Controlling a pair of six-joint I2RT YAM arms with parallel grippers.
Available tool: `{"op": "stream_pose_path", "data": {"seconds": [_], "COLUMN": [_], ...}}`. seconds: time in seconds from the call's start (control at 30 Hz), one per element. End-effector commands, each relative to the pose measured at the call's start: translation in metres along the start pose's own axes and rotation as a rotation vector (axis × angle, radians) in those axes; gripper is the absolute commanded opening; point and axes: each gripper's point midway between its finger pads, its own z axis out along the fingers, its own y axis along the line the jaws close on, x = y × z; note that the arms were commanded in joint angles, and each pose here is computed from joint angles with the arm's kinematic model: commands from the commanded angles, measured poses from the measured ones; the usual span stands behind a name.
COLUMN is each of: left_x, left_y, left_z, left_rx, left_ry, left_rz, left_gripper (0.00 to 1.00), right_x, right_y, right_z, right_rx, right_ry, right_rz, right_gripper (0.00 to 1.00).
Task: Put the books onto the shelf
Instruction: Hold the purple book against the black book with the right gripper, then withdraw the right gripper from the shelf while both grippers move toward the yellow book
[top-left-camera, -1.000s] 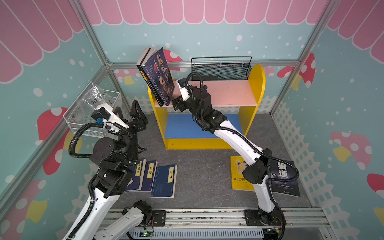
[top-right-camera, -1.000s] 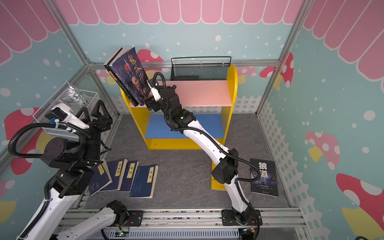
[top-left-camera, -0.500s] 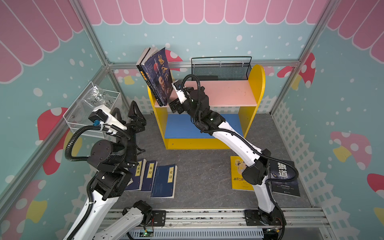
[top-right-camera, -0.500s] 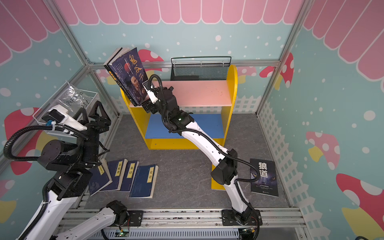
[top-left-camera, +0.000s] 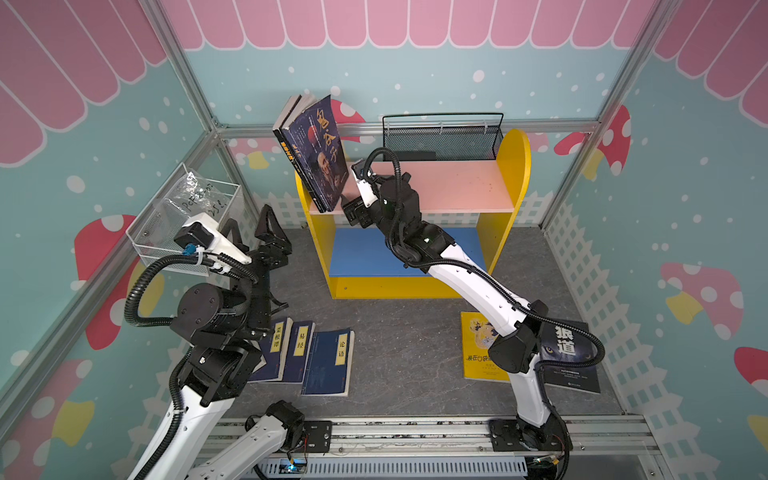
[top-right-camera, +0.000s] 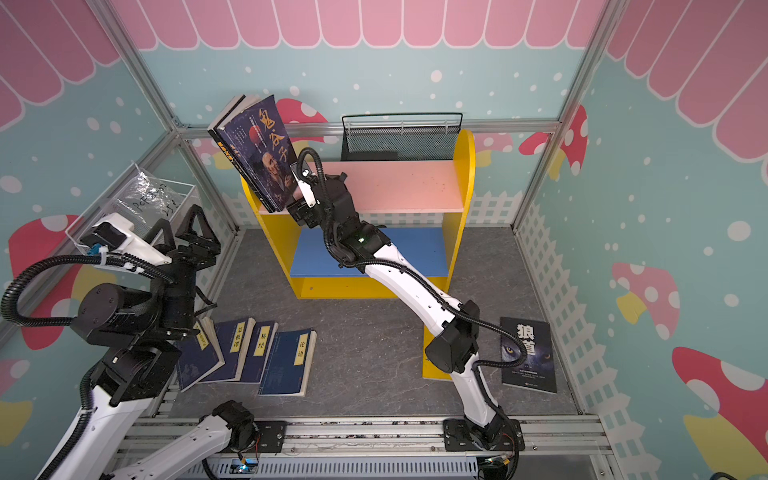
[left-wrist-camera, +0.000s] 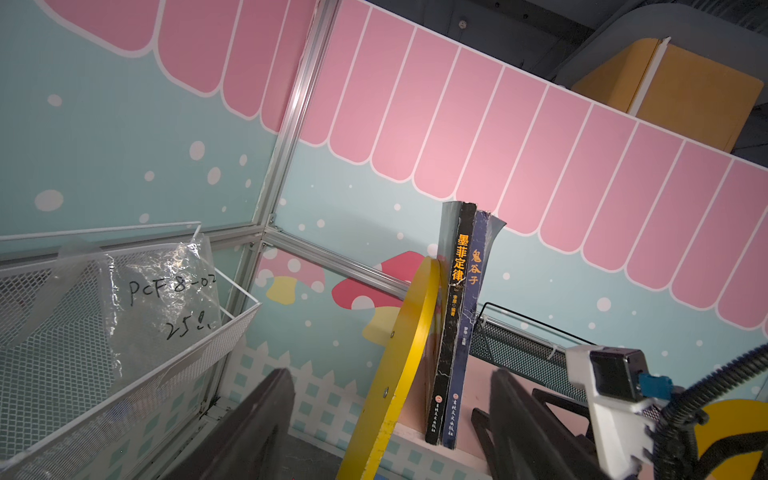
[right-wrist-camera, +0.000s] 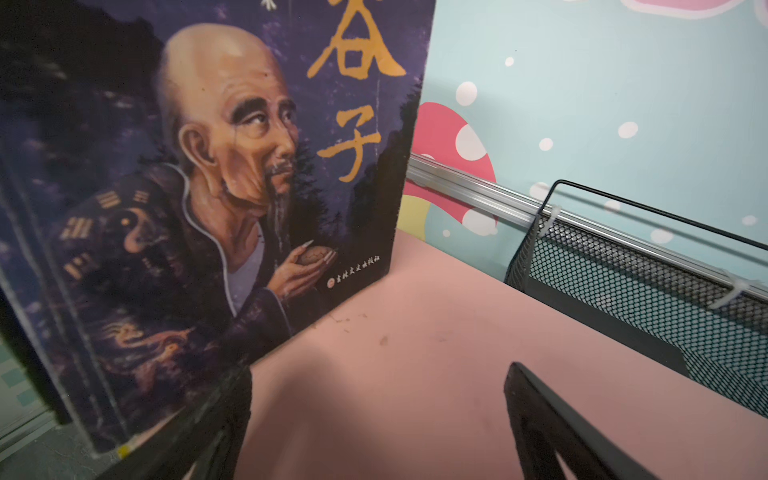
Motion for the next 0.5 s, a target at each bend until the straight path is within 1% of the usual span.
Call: {"op": "stream_pose_path", "data": {"seconds": [0.0,0.1,0.13,0.23,0.27,0.3,0.33,0.47], "left_x": [0.018,0.032,0.039,0.06,0.066,0.073,0.08,0.112], "left_y": [-0.004,-0.012,-0.017,-0.029,-0.032,-0.035,-0.039,-0.057], "left_z": [-0.001,-0.001,0.0,-0.001,-0.001,-0.002,-0.002,-0.011], "left_rx": [0.031,0.078,0.102,0.169,0.18,0.2,0.221,0.318], "left_ry": [0.063,0.119,0.145,0.22,0.24,0.265,0.29,0.398], "left_rz": [0.015,0.023,0.022,0.013,0.006,0.0,-0.009,-0.044], "left_gripper": [0.79,0.83,0.84,0.88,0.89,0.96,0.99,0.99], "right_x": [-0.031,-0.038,-0.044,-0.039,-0.036,-0.029,-0.022,0.011], "right_y": [-0.025,-0.029,-0.033,-0.037,-0.038,-0.04,-0.044,-0.064], "right_z": [-0.031,-0.047,-0.057,-0.075,-0.081,-0.088,-0.095,-0.132], "right_rx": [0.048,0.034,0.033,0.021,0.018,0.02,0.029,0.099], "right_ry": [-0.047,-0.066,-0.077,-0.063,-0.056,-0.042,-0.026,0.043], "right_rz": [0.008,0.014,0.022,0.038,0.043,0.047,0.052,0.087], "right_gripper": [0.96,0.97,0.97,0.97,0.97,0.97,0.97,0.99]}}
